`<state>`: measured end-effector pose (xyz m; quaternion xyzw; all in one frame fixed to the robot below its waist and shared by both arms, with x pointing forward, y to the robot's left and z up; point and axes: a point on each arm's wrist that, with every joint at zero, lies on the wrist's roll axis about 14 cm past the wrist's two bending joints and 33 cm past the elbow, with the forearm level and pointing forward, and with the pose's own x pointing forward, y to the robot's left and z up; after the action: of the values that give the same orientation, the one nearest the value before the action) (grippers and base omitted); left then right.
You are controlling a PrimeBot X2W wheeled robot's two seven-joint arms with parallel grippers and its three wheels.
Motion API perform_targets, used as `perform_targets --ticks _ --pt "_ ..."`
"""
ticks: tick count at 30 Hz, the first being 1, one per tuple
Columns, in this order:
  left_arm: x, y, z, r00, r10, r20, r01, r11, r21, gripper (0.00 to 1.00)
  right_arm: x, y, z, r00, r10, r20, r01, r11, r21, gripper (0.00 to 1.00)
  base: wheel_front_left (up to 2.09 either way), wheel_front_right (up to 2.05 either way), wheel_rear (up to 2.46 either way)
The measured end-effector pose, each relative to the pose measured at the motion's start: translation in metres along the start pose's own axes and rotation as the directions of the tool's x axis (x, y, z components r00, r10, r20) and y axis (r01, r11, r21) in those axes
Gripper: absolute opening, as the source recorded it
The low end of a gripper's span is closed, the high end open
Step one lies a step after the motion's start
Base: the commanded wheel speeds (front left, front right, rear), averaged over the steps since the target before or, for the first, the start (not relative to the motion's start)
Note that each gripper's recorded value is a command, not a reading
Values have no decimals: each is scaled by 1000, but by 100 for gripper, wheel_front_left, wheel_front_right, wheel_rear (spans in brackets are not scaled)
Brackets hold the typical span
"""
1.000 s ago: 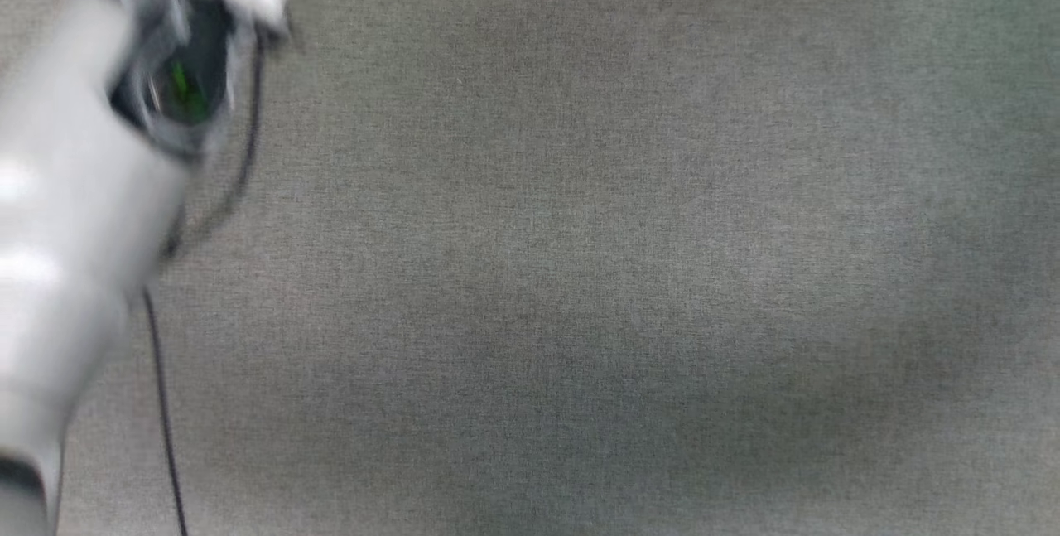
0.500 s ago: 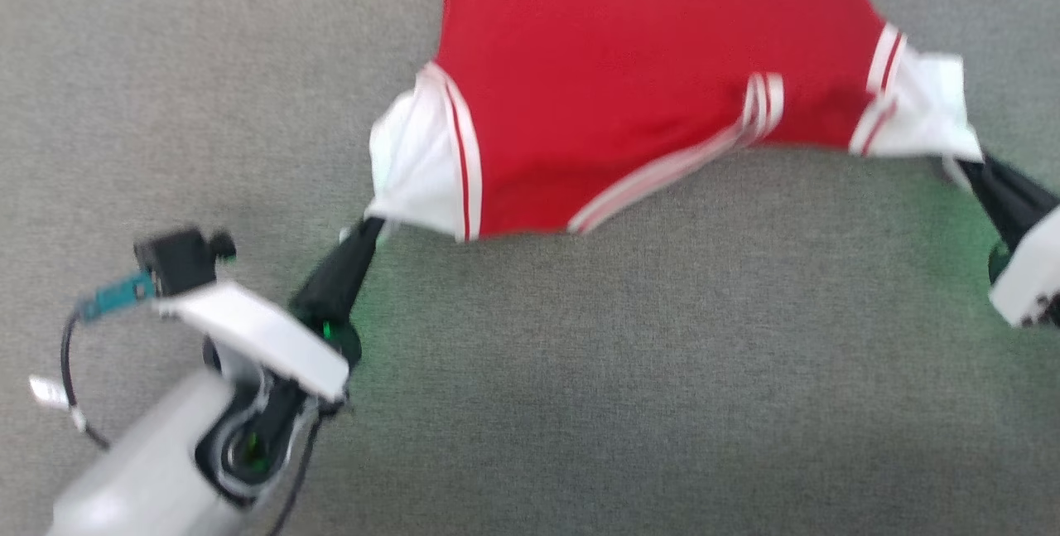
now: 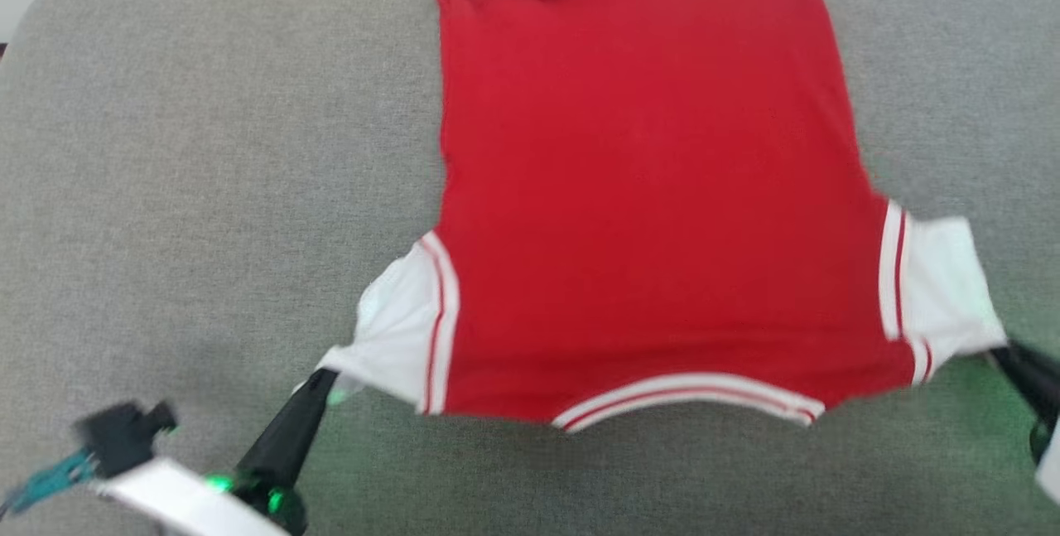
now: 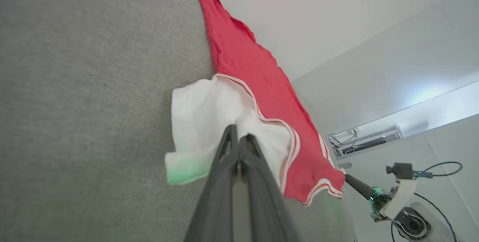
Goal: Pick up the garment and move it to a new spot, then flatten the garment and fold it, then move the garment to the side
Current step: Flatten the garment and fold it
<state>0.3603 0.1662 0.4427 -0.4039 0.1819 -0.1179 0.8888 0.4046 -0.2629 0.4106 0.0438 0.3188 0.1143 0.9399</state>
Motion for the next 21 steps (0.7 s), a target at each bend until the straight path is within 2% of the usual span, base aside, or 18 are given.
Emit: perform_targets --ticks 3,8,16,21 --pt "-15 0 -3 1000 12 14 -12 1000 -9 0 -17 1 -18 999 -3 -51 4 1000 15 0 0 0 0" --pt "-28 0 -13 1000 22 0 -22 1000 13 0 -30 9 -21 998 -9 -54 11 999 30 0 0 0 0" --pt "-15 15 -35 997 59 -51 -56 997 52 0 -16 38 -41 990 27 -141 -27 1000 5 0 0 0 0" --pt "-10 26 -54 990 95 -103 -89 994 58 0 -9 39 -57 981 23 -195 -22 1000 6 0 0 0 0"
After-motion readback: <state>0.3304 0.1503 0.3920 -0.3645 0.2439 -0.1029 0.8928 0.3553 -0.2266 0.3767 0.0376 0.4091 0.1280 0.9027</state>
